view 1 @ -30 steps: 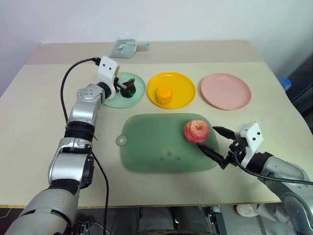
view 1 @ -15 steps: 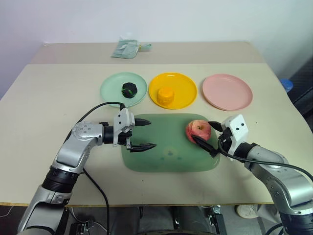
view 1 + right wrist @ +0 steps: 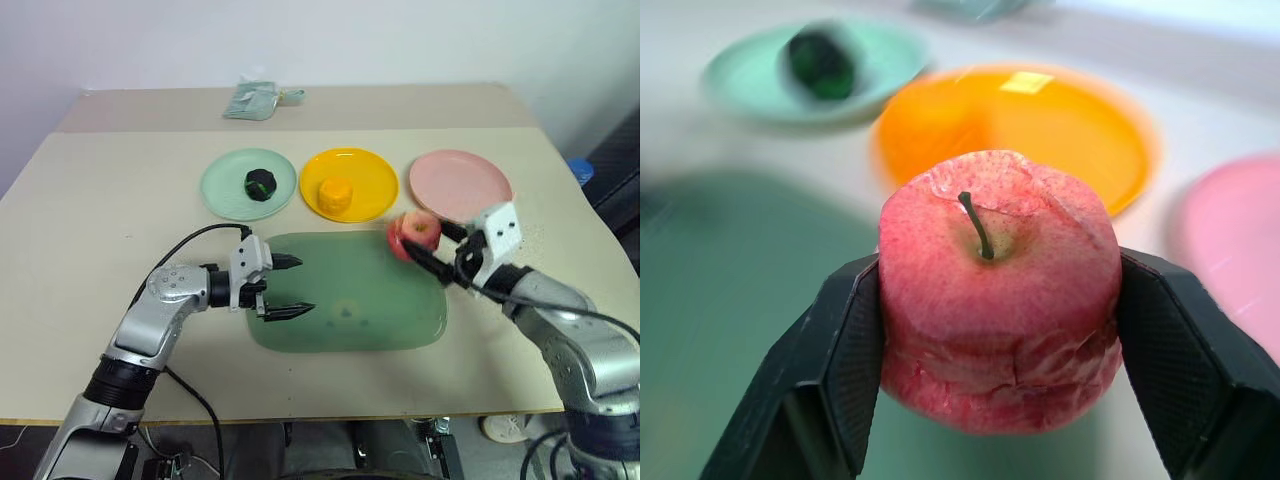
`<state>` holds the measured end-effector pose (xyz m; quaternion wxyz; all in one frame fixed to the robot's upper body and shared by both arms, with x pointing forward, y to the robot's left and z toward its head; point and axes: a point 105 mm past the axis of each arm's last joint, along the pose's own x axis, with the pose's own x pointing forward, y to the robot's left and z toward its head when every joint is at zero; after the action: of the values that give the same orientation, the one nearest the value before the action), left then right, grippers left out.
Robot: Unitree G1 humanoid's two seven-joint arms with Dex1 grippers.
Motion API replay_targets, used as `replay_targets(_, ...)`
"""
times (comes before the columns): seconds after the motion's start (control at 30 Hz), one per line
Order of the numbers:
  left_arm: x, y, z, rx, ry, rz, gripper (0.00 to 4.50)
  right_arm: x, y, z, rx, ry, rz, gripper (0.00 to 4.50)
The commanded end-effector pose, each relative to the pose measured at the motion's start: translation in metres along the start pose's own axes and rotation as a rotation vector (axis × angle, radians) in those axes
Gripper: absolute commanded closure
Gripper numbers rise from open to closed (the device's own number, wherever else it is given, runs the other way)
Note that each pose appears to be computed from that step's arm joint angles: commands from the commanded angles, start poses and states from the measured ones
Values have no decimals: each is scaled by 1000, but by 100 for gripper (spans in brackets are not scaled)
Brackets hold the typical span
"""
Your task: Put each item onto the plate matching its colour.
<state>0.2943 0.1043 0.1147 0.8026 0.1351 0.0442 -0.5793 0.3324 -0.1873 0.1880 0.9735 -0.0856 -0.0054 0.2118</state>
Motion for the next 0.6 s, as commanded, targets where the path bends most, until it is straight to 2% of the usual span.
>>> replay_targets(0.03, -6, 9, 9, 11, -62, 79, 0, 24, -67, 6, -59, 24, -272, 155)
replay_targets(0.17, -8, 5, 8, 2, -80, 96, 0, 49, -115, -1, -14, 67, -426, 155)
replay_targets(0.23, -11, 4, 8, -2, -87, 115, 0, 54, -125, -1, 11, 63, -441, 70)
replay_targets(0.3, -14, 5, 8, -4, -89, 136, 0, 57, -130, 4, 10, 43, -442, 5)
replay_targets(0.43, -24, 13, 5, -14, -98, 221, 0, 54, -114, 20, -46, -41, -322, 5)
replay_targets(0.6, -52, 50, -3, 16, -66, 468, 0, 26, -69, 6, -142, -36, -57, 5)
